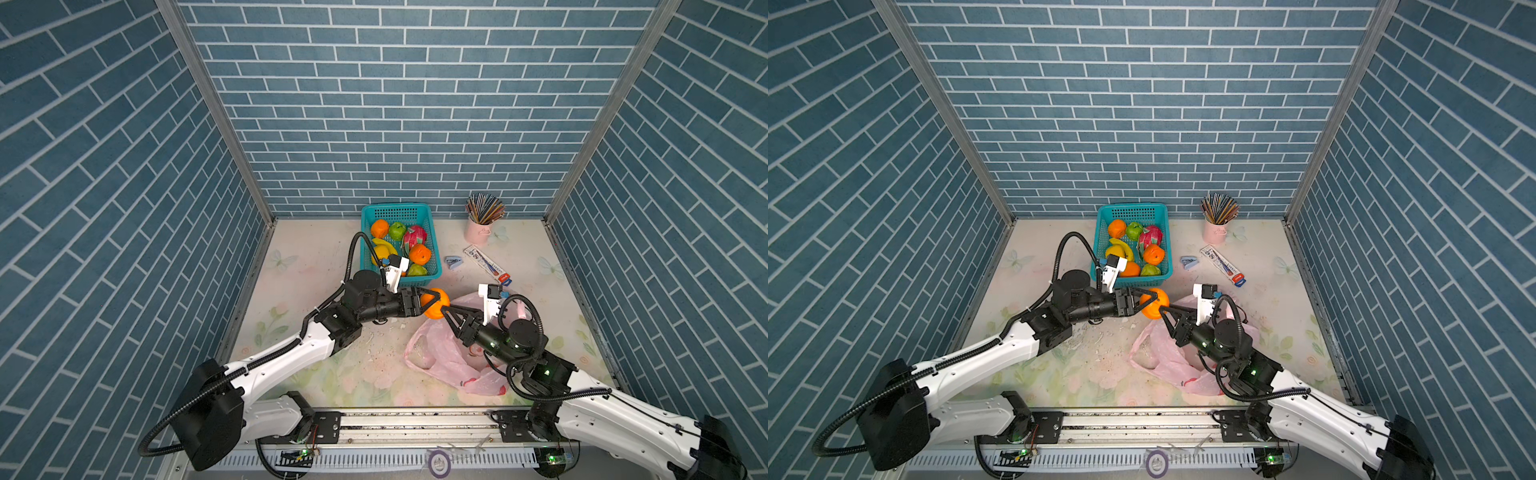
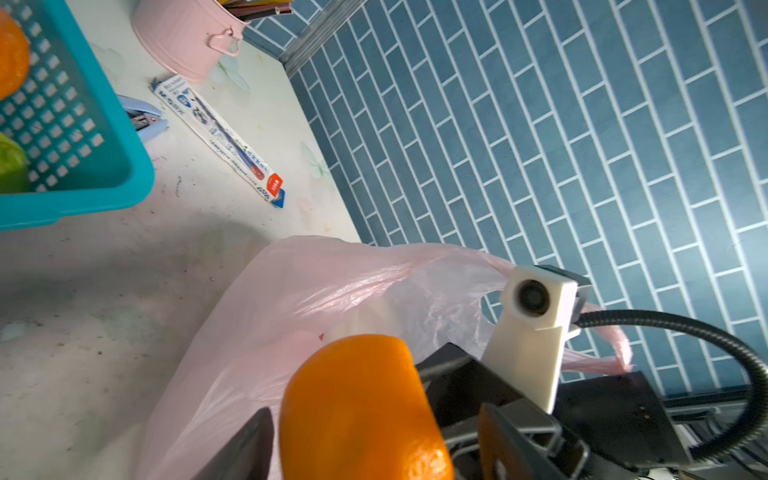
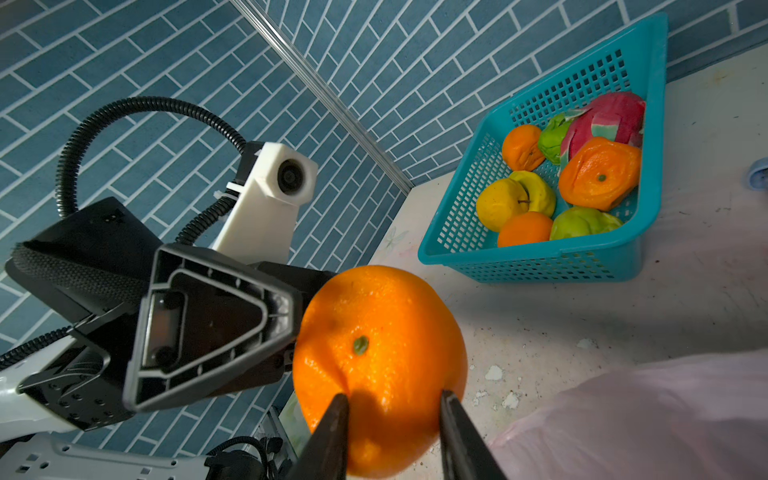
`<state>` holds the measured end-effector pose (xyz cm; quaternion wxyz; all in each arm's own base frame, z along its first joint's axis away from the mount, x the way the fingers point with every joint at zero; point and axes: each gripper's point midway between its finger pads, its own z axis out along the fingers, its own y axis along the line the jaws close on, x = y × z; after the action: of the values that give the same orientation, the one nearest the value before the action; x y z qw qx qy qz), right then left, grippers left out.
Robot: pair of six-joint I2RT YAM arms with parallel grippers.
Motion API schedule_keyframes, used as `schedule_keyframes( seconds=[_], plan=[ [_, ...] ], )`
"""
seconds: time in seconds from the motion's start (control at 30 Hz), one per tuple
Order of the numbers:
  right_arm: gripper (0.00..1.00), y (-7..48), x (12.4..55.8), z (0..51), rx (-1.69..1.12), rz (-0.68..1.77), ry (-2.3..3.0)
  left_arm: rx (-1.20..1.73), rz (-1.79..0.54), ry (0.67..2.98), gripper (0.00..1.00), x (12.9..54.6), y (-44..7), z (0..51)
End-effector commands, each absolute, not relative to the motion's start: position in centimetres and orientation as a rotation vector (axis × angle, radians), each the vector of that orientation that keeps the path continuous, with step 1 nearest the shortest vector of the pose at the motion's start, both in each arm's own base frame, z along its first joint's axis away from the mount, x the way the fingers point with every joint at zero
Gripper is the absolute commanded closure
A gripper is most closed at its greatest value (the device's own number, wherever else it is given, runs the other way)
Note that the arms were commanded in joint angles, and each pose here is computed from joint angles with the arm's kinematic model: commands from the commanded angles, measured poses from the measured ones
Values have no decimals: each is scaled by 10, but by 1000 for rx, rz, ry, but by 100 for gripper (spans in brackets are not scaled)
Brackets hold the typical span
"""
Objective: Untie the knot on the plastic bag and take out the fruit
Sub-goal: 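Pass the orange from the right gripper to the left gripper, then place the orange into the teal basket with the left gripper while the right withdraws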
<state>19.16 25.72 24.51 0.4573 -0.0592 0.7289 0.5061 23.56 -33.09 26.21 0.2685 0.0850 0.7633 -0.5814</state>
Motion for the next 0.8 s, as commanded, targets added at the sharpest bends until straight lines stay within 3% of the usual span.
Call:
schedule_keyframes(
  seconds=[0.0, 0.07, 0.2, 0.3, 0.37, 0.77],
  plan=[
    [64, 263, 191, 262, -152, 1301, 1751, 281, -1676, 1923, 41, 229, -333, 295],
    [64, 267, 190, 266, -158, 1327, 1746, 290, -1661, 1925, 53, 227, -332, 296],
    [60, 274, 188, 277, -184, 1364, 1733, 277, -1612, 1948, 62, 230, -327, 299],
    [37, 278, 185, 287, -189, 1399, 1728, 256, -1552, 1932, 63, 238, -317, 305],
    [31, 281, 181, 297, -196, 1429, 1708, 217, -1475, 1908, 63, 250, -302, 310],
    [26, 289, 163, 388, -285, 1468, 1537, 122, -1028, 1868, 63, 346, -242, 308]
  ],
)
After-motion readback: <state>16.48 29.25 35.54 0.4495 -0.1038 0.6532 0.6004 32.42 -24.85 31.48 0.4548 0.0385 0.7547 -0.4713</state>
